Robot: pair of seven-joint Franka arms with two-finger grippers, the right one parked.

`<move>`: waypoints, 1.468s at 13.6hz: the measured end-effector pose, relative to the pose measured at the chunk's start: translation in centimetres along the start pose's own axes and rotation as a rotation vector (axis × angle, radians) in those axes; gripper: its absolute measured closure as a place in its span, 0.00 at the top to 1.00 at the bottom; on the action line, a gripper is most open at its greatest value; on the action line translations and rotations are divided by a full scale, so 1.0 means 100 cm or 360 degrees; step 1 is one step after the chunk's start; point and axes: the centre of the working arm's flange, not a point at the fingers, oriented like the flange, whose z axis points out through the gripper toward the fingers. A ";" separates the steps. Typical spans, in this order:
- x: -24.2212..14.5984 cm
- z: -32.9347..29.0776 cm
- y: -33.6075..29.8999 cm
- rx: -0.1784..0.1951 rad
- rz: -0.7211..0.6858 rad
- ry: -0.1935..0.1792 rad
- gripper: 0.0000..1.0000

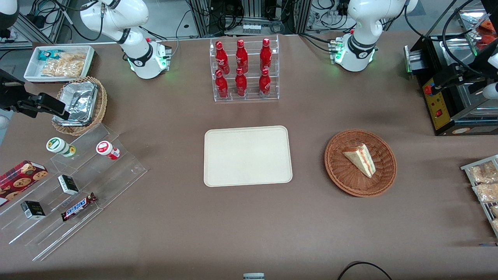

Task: Place sandwich from basket to tray
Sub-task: 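Move the left gripper over the wrapped sandwich in the wicker basket, then lower the left gripper and close it on the sandwich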

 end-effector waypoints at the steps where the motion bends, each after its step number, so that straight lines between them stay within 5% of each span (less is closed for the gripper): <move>1: 0.000 0.000 -0.001 0.0001 -0.0002 0.0000 1.00; 4: 0.004 0.008 -0.006 0.0000 -0.0017 -0.0029 1.00; 8: 0.040 0.079 -0.006 -0.0005 -0.0134 -0.0196 1.00; 10: 0.062 0.129 0.002 -0.0008 -0.0169 -0.0203 1.00; 15: 0.069 0.227 0.067 0.0006 -0.0444 -0.0081 1.00; 20: 0.053 0.304 0.084 -0.0041 -0.0731 0.0071 1.00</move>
